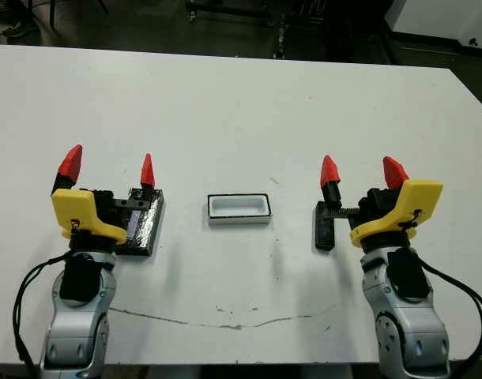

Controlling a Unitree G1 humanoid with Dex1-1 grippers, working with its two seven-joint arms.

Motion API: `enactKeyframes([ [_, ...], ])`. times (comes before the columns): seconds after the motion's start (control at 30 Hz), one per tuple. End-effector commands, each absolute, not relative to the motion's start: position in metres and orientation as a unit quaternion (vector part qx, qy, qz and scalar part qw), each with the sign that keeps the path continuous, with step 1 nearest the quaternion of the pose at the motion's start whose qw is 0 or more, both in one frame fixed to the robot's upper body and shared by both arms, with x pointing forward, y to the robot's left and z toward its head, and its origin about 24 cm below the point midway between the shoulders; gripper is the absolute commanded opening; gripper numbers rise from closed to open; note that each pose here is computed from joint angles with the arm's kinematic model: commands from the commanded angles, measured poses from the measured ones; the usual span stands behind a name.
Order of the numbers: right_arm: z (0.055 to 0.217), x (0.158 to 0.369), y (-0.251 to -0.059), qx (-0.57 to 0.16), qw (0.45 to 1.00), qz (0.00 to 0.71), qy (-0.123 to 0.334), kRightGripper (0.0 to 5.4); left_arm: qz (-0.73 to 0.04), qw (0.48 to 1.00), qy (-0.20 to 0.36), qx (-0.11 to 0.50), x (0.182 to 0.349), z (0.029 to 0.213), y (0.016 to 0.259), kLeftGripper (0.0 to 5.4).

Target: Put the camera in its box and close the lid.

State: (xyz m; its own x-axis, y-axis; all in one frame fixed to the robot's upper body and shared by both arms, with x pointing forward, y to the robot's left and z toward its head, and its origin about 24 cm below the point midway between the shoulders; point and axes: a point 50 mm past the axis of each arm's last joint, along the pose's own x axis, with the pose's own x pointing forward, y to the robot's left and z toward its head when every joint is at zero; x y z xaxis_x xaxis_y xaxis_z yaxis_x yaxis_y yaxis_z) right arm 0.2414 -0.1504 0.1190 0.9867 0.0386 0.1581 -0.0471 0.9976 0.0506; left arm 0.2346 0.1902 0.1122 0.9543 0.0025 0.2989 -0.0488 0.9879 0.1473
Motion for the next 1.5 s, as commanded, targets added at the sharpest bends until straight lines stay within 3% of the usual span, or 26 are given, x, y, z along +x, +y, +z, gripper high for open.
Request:
enactKeyframes([
  [0.03, 0.118, 0.242, -0.151, 0.026, 0.996, 0.017, -0.078, 5.40, 0.011, 0.988, -0.136, 0.077, 0.233, 0.107, 0.188, 5.39],
  [0.37, 0.108, 0.238, -0.145, 0.001, 0.999, 0.013, -0.035, 5.40, 0.004, 0.989, -0.124, 0.080, 0.233, 0.101, 0.186, 5.39],
  [0.6, 0.112, 0.228, -0.138, -0.007, 1.000, 0.010, -0.020, 5.40, 0.000, 0.988, -0.117, 0.101, 0.232, 0.098, 0.186, 5.39],
  [0.77, 0.113, 0.221, -0.133, -0.001, 1.000, 0.001, 0.007, 5.40, -0.002, 0.991, -0.112, 0.078, 0.231, 0.095, 0.184, 5.39],
  [1.5, 0.084, 0.210, -0.127, 0.000, 0.993, -0.013, 0.119, 5.40, 0.001, 0.990, -0.103, 0.093, 0.229, 0.091, 0.185, 5.39],
])
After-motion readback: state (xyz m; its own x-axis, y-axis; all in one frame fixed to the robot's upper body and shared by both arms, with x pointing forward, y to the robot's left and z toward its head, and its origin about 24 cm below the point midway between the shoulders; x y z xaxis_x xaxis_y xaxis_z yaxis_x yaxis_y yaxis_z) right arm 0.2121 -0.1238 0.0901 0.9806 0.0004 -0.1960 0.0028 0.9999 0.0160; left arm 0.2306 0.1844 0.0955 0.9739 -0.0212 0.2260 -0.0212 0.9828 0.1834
